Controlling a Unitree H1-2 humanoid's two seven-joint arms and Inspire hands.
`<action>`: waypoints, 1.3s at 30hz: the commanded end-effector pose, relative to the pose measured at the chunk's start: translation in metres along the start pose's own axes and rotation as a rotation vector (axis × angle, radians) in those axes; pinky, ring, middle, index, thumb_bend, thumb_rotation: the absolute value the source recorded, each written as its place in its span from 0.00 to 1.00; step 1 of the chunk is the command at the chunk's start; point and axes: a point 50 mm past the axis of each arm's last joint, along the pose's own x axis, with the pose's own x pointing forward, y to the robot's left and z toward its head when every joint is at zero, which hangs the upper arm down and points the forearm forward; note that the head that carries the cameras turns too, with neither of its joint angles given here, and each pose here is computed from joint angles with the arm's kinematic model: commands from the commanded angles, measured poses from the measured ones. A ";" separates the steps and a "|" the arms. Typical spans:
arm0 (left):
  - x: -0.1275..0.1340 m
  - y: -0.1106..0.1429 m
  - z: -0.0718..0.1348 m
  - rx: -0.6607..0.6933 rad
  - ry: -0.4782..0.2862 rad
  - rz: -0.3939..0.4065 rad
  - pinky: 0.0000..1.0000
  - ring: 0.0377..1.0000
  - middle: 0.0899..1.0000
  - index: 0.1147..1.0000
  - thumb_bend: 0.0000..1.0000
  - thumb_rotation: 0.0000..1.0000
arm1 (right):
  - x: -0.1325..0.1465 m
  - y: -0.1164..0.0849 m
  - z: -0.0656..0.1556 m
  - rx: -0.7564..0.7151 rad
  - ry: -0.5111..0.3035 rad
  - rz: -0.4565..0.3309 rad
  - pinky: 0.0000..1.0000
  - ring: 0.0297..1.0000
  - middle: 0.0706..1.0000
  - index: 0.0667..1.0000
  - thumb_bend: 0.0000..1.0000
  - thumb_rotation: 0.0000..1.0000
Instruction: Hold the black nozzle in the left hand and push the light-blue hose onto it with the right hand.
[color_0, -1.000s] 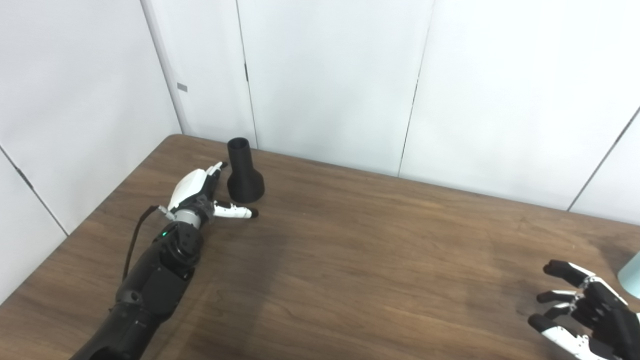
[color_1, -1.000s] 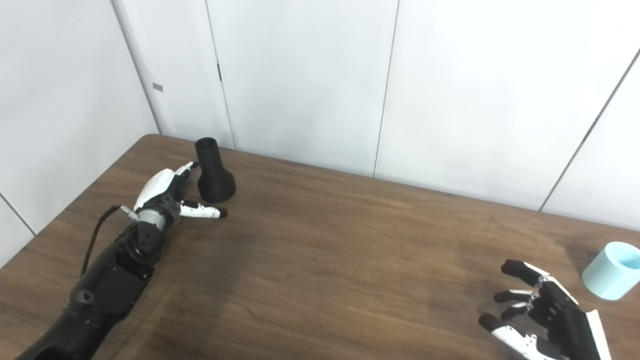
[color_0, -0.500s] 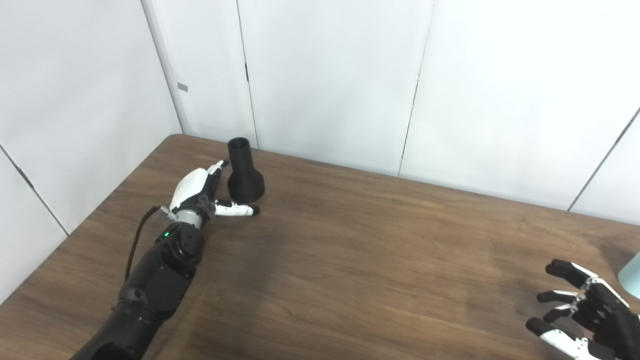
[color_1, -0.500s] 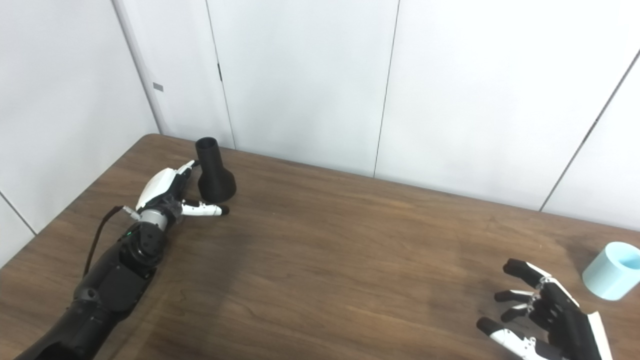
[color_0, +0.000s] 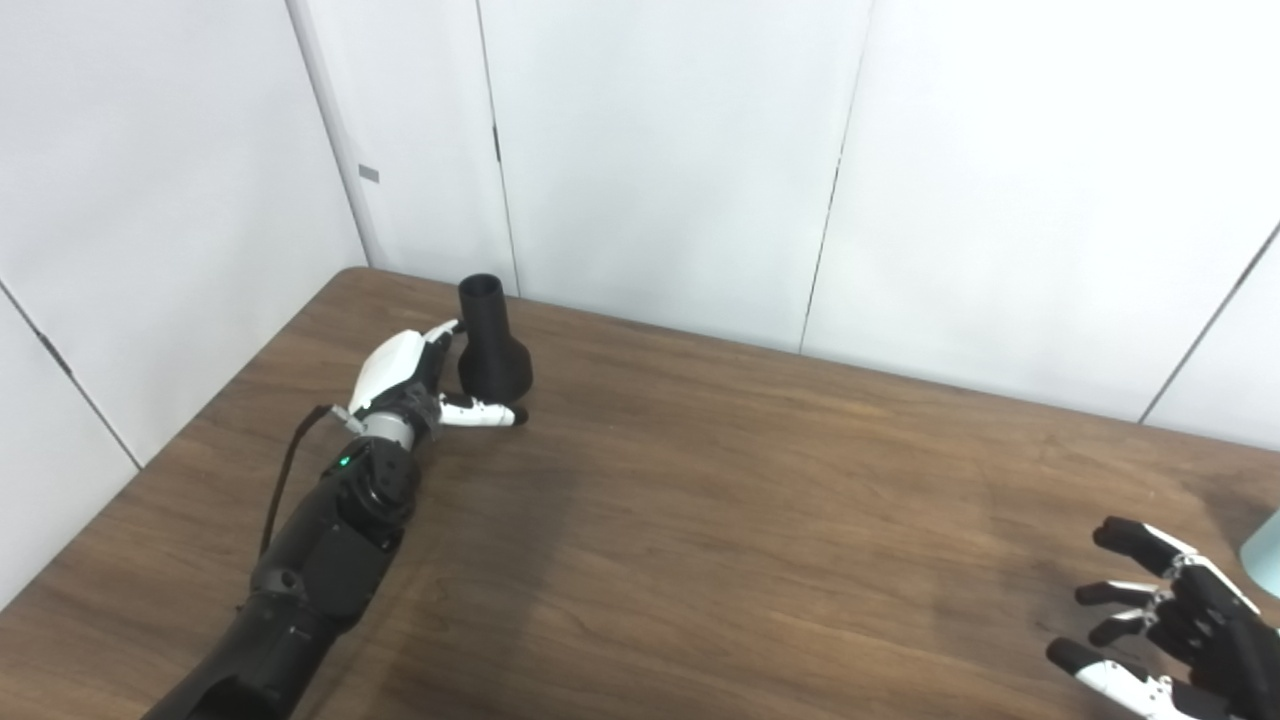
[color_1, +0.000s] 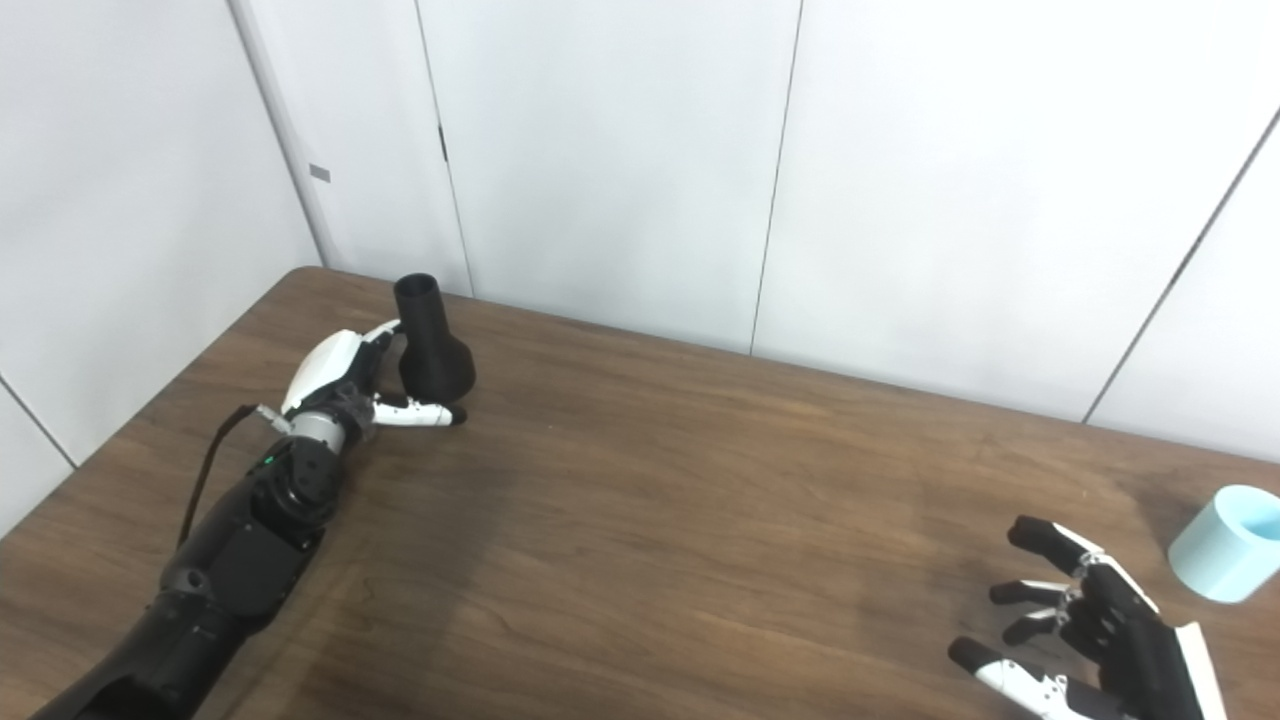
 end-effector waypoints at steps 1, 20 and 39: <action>0.003 -0.002 0.008 -0.017 -0.010 -0.024 1.00 1.00 0.96 0.92 0.93 0.28 | 0.003 -0.002 0.015 -0.009 -0.064 -0.015 0.39 0.57 0.76 0.74 0.74 0.17; 0.007 -0.011 0.011 -0.010 -0.014 -0.032 0.94 0.97 0.94 0.92 0.90 0.37 | 0.001 0.001 0.026 -0.013 -0.063 -0.018 0.39 0.58 0.78 0.76 0.70 0.08; 0.012 -0.019 0.003 -0.035 0.000 0.053 0.78 0.89 0.88 0.87 0.90 0.56 | 0.001 0.006 0.032 -0.048 -0.080 0.003 0.38 0.58 0.80 0.79 0.65 0.00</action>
